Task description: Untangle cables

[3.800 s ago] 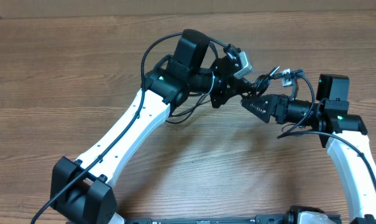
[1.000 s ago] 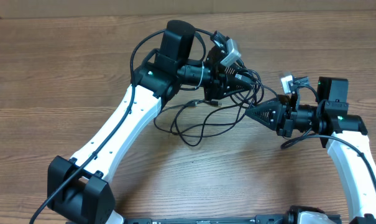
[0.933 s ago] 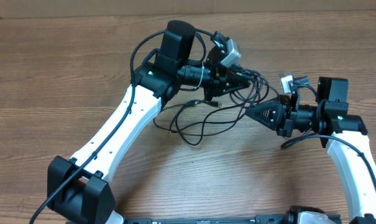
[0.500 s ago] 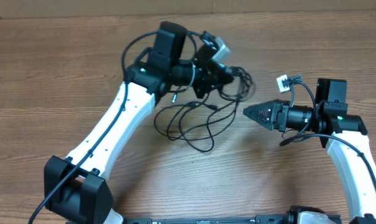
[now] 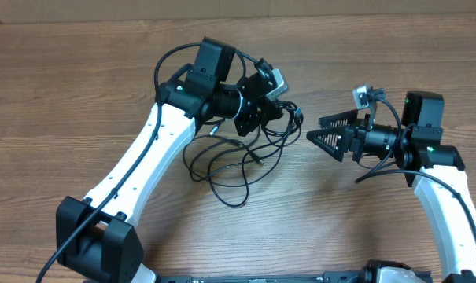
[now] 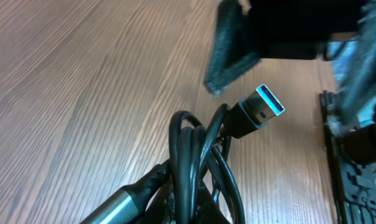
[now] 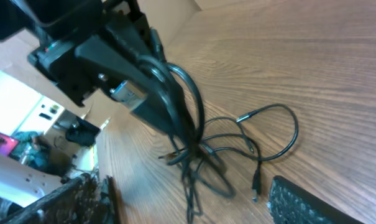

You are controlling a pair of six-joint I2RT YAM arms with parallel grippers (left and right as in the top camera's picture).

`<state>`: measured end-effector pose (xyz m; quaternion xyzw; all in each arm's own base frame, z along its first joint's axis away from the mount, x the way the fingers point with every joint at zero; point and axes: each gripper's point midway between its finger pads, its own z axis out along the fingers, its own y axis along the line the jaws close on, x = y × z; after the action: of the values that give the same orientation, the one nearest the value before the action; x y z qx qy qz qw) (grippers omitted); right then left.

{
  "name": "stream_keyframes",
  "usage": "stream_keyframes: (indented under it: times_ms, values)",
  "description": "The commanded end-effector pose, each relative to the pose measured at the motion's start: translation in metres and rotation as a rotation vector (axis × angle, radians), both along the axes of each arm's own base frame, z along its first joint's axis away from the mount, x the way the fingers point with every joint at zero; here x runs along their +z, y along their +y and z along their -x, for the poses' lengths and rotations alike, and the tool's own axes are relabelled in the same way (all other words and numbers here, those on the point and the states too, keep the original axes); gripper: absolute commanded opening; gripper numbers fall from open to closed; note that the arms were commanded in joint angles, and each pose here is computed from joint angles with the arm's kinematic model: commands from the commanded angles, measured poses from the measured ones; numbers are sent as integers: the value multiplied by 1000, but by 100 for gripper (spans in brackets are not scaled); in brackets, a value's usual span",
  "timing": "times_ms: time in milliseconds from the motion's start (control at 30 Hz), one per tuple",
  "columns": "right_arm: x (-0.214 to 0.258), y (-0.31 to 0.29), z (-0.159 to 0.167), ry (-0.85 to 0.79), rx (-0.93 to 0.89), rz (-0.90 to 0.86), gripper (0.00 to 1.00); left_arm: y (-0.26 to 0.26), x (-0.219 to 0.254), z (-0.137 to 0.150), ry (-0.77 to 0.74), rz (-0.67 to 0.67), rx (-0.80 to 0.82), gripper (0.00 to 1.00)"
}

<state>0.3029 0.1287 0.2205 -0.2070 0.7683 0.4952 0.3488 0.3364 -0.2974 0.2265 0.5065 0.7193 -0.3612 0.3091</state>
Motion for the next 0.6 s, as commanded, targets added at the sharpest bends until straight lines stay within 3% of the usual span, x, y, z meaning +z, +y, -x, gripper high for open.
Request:
stream_keyframes:
  times_ms: [0,67,133,233,267,300,433,533,567]
  values:
    - [5,2,0,-113,37,27,86,-13,20,18,-23,105,-126,4]
    - [6,2,1,-127,46,26,84,-17,23,24,-11,126,-151,4]
    - [13,6,6,-138,82,-13,75,-22,22,28,-14,122,-164,4]
    - [14,15,12,-140,117,-26,74,-33,24,36,-26,130,-195,4]
    - [14,21,15,-141,141,-27,69,-40,26,41,-39,133,-212,4]
    - [14,26,17,-141,154,-25,56,-43,23,39,-58,113,-200,4]
    - [3,26,14,-107,125,26,38,-35,5,12,-27,-20,9,4]
    - [-7,22,12,-67,89,72,39,-27,1,2,4,-44,87,4]
    - [-10,21,11,-56,80,80,61,-27,1,2,5,-43,86,4]
